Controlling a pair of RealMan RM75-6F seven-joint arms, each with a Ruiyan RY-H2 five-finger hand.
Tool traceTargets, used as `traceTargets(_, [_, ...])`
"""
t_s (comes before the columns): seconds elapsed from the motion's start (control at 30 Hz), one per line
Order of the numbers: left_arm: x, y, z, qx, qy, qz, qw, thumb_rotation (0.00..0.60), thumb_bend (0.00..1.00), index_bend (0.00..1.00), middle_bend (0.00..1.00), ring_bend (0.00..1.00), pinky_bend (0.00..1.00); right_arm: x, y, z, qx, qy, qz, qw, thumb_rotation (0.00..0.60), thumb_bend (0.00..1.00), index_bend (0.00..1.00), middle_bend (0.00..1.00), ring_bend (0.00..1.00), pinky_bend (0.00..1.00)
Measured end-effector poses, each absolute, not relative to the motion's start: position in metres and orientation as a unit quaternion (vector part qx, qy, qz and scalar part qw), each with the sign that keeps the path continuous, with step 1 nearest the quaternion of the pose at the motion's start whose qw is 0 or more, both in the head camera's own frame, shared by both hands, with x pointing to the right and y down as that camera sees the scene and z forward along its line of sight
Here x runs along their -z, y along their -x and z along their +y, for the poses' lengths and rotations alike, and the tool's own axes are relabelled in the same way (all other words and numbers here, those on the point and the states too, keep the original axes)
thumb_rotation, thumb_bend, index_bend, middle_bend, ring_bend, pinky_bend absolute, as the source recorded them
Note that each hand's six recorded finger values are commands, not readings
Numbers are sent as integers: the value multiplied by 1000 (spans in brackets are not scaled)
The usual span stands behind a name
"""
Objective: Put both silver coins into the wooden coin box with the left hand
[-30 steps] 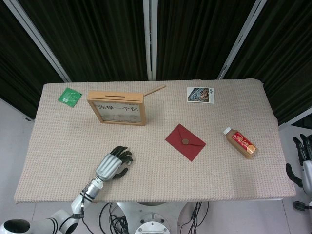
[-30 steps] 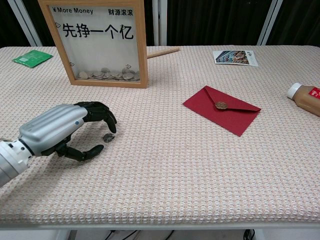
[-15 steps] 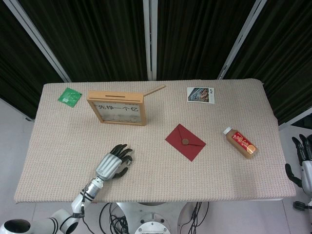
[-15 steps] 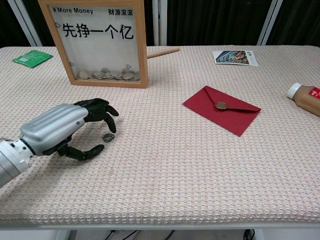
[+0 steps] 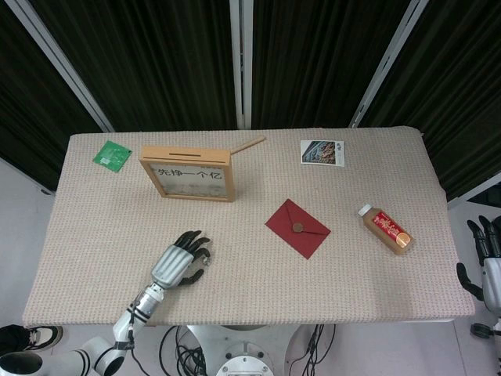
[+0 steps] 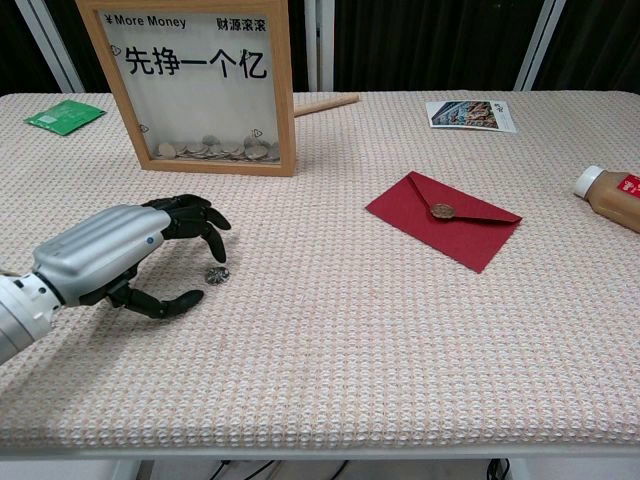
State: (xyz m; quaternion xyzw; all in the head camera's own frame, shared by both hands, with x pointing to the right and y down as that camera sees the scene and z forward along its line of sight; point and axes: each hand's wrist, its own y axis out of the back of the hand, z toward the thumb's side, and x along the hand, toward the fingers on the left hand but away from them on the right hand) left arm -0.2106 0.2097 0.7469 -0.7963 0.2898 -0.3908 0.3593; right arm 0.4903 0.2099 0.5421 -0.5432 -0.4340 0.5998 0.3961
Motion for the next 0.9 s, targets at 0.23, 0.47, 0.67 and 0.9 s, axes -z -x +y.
traceTargets(0.23, [-749,211,210,395,795,289,358,600,275,367,152,45,117,-542,-492,210,-601,542,-434,395,600,346,0,0,0,0])
traceTargets(0.47, [-749,211,211,396,796,287,357,600,276,384,152,45,117,-543,-491,210,-601,543,-434,394,600,346,0,0,0,0])
traceTargets(0.67, [-749,210,211,395,796,288,357,600,276,391,152,45,117,-543,-493,211,-602,542,-435,393,600,346,0,0,0,0])
traceTargets(0.9, [-751,210,212,399,797,283,355,600,276,394,152,45,117,-543,-493,212,-602,543,-435,392,600,346,0,0,0,0])
